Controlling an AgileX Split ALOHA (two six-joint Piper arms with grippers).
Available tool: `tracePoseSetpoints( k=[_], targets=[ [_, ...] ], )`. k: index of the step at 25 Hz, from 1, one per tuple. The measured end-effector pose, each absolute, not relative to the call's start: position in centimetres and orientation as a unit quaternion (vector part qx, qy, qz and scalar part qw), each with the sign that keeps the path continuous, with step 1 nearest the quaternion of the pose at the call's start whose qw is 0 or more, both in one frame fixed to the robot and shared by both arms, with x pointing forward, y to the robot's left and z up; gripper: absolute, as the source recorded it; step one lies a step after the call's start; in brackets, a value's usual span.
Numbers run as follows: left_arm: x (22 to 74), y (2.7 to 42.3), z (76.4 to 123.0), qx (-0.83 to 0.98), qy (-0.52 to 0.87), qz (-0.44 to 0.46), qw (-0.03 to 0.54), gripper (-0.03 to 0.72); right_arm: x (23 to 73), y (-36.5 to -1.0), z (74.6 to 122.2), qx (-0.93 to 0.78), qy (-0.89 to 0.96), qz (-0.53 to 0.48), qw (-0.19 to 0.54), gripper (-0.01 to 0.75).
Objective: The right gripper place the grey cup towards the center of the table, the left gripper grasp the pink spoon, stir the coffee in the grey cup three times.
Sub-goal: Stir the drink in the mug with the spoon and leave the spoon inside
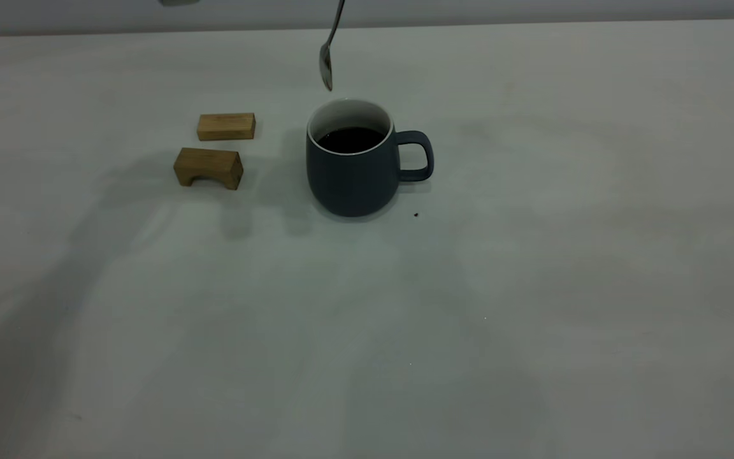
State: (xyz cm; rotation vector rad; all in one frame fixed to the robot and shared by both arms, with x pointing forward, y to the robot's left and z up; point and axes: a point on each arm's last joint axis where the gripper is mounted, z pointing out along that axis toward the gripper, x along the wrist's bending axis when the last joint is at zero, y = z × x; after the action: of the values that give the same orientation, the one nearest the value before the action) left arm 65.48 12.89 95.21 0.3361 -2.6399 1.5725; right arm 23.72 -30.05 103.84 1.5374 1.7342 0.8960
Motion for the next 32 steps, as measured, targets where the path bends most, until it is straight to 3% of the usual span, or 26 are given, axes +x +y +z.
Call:
tracePoseSetpoints(
  k=[18, 27, 32],
  targets=[
    [66.9, 12.4, 86.2, 0.115, -0.835, 0.537, 0.013, 0.168, 23.7, -30.1, 103.8, 0.586, 0.661, 0.341, 0.323, 0.491],
    [66.5, 13.1, 84.9, 0.099, -0.855, 0.507, 0.033, 0.168, 23.7, -30.1, 103.8, 0.585, 0.661, 0.341, 0.323, 0.491],
    [67.2, 13.9, 84.5, 0.130, -0.858, 0.498, 0.008, 0.168, 23.7, -30.1, 103.8, 0.586, 0.661, 0.341, 0.323, 0.491]
  ],
)
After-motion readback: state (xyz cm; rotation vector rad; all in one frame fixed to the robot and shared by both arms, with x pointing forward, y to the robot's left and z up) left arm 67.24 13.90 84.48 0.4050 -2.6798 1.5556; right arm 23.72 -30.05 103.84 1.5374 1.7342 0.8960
